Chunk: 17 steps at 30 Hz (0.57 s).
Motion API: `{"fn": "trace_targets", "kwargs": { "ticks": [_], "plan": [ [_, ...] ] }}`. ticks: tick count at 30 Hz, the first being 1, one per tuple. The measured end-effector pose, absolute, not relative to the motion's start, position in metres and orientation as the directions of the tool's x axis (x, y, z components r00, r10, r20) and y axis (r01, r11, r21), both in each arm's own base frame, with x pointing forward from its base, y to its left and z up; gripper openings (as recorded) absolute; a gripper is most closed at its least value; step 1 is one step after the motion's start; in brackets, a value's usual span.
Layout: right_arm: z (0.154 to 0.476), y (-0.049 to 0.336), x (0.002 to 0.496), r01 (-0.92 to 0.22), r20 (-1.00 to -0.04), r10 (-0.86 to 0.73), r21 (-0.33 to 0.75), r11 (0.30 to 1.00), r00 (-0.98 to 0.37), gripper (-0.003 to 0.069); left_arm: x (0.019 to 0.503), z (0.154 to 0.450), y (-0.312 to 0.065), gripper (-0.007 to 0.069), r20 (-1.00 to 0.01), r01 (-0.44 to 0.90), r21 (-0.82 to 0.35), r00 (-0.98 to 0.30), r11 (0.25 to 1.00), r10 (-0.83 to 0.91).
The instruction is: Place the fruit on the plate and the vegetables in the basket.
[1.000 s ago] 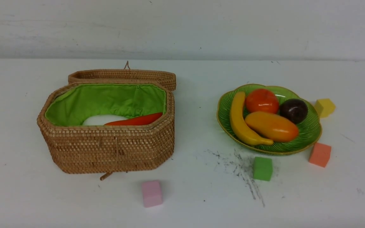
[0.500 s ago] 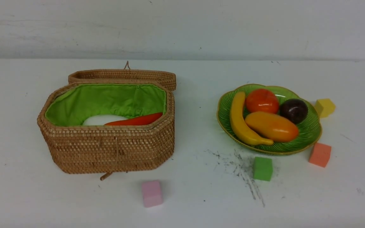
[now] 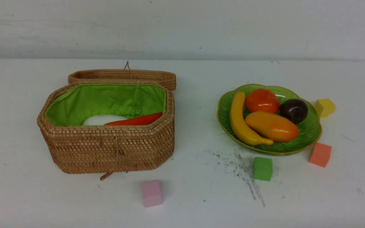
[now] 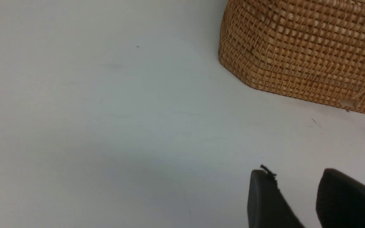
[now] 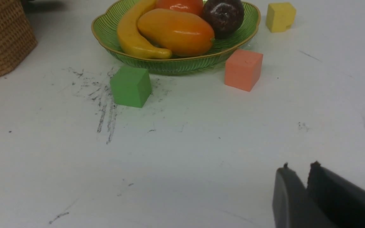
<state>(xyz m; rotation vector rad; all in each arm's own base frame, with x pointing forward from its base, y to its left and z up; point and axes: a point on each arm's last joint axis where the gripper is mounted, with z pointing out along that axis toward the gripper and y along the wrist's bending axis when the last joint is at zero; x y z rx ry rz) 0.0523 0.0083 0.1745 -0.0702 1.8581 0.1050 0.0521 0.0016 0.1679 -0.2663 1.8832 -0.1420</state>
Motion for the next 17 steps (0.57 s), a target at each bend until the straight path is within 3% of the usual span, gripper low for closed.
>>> {"fn": "trace_targets", "kwargs": {
  "ticks": [17],
  "plan": [
    [0.1745, 0.0083, 0.0523, -0.102, -0.958, 0.006, 0.036, 0.994, -0.286, 0.0125, 0.0521, 0.1679, 0.0016, 0.0239, -0.918, -0.113, -0.23, -0.304, 0.967, -0.254]
  ]
}}
